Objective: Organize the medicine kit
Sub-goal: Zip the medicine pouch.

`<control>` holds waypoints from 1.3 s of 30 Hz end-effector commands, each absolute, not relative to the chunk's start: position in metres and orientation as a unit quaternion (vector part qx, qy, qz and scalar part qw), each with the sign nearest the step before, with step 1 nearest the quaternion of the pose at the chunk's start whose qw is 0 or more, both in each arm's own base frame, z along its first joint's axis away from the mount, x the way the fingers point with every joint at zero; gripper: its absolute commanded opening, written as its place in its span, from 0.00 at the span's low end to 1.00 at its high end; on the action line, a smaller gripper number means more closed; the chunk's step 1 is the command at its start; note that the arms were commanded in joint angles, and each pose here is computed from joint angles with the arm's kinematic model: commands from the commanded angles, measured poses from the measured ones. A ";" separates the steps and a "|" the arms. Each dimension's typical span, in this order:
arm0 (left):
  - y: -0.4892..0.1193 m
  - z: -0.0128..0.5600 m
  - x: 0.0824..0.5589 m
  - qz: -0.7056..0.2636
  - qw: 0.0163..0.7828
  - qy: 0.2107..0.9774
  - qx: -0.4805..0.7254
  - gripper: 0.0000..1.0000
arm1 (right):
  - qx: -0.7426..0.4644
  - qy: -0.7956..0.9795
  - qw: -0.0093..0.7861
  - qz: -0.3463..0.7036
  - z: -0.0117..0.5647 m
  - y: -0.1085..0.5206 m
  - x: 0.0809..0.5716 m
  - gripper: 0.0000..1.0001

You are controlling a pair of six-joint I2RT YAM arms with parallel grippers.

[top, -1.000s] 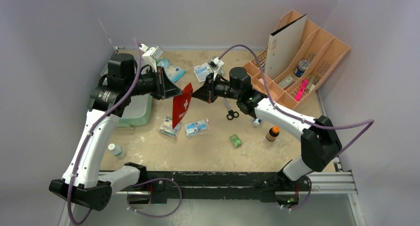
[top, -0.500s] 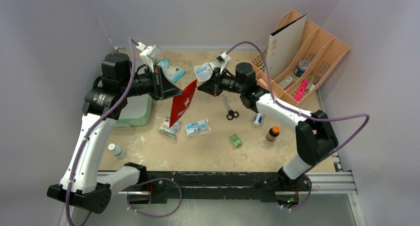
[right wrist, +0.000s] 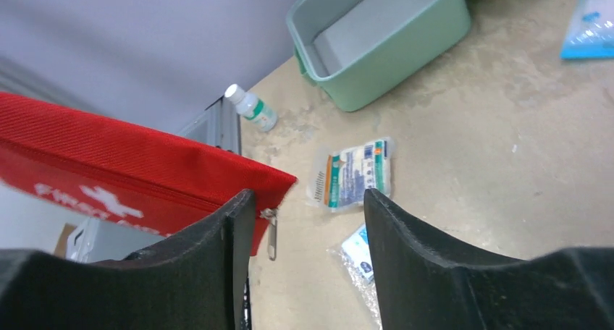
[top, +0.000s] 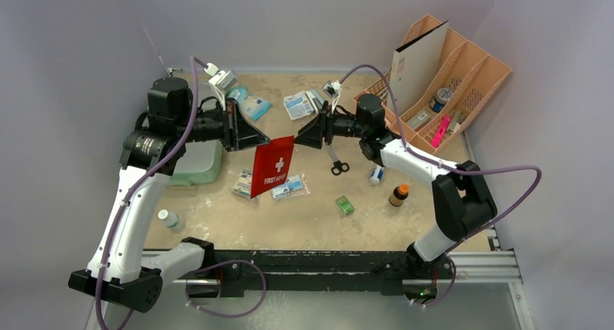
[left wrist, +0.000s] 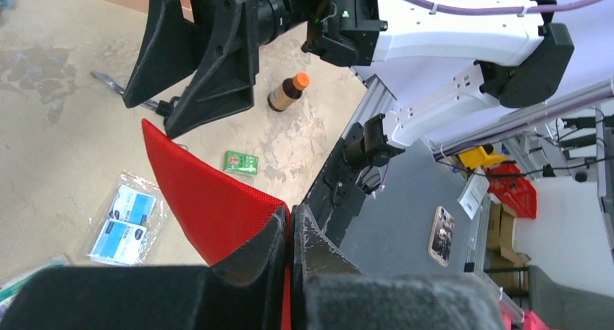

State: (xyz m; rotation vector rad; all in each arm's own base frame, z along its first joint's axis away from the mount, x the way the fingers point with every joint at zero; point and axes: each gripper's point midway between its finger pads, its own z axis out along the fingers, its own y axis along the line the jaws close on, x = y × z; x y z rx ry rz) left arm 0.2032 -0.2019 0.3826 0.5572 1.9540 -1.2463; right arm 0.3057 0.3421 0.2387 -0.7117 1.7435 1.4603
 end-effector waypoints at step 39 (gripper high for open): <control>-0.163 0.375 0.235 -0.335 0.467 0.795 0.196 0.00 | -0.408 0.499 0.268 0.716 0.317 0.350 0.230 0.00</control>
